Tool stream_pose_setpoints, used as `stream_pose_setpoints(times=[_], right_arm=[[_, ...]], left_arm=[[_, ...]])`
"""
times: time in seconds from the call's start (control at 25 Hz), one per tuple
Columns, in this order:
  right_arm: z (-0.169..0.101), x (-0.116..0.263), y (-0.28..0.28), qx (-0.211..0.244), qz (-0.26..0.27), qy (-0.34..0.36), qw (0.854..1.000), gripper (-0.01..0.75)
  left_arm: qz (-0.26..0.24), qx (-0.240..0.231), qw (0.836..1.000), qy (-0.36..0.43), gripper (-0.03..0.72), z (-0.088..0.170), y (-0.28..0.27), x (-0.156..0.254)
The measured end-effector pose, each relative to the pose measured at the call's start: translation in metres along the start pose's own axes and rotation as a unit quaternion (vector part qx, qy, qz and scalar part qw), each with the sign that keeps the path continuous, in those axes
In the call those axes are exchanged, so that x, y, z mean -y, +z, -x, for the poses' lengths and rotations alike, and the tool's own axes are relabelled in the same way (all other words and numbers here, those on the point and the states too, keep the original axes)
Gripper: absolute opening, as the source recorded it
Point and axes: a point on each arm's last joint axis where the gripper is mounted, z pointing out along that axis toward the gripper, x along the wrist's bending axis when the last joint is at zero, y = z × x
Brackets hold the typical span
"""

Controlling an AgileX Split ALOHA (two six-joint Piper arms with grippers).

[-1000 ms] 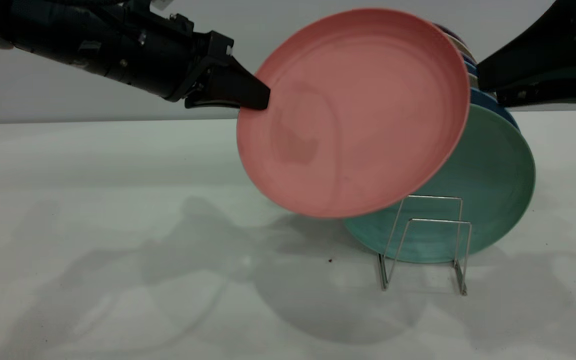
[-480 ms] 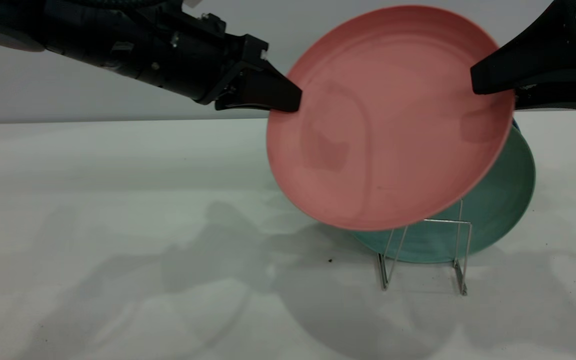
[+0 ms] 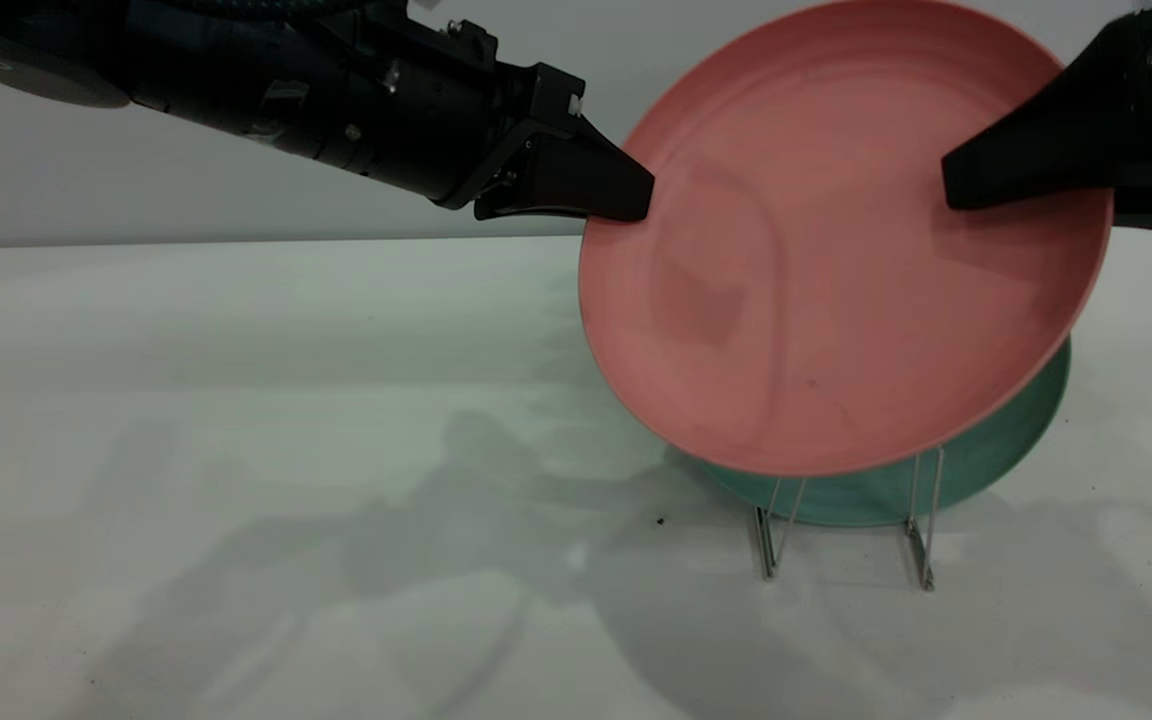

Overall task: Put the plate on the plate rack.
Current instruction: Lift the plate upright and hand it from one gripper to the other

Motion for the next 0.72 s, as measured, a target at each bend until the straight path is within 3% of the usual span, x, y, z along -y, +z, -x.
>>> stream_pose_setpoints(times=[0.12,0.36,0.48,0.72], right_arm=[[0.004,0.001,0.0,0.013,-0.003,-0.005,1.0,0.131],[0.005,0.0,0.0,0.017,-0.004,-0.03,0.999,0.128],[0.005,-0.005,-0.001,0.022,-0.011,-0.057,0.998,0.11],[0.003,-0.016,-0.005,0.029,-0.04,-0.109,0.993,0.091]], left_arm=[[0.001,0.002,1.0,0.001,0.018,0.001,0.0,0.0],[0.001,0.006,1.0,0.002,0.045,0.001,0.0,0.0],[0.001,0.01,1.0,0.001,0.133,0.002,0.0,0.0],[0.003,0.007,1.0,0.014,0.419,0.005,-0.006,-0.005]])
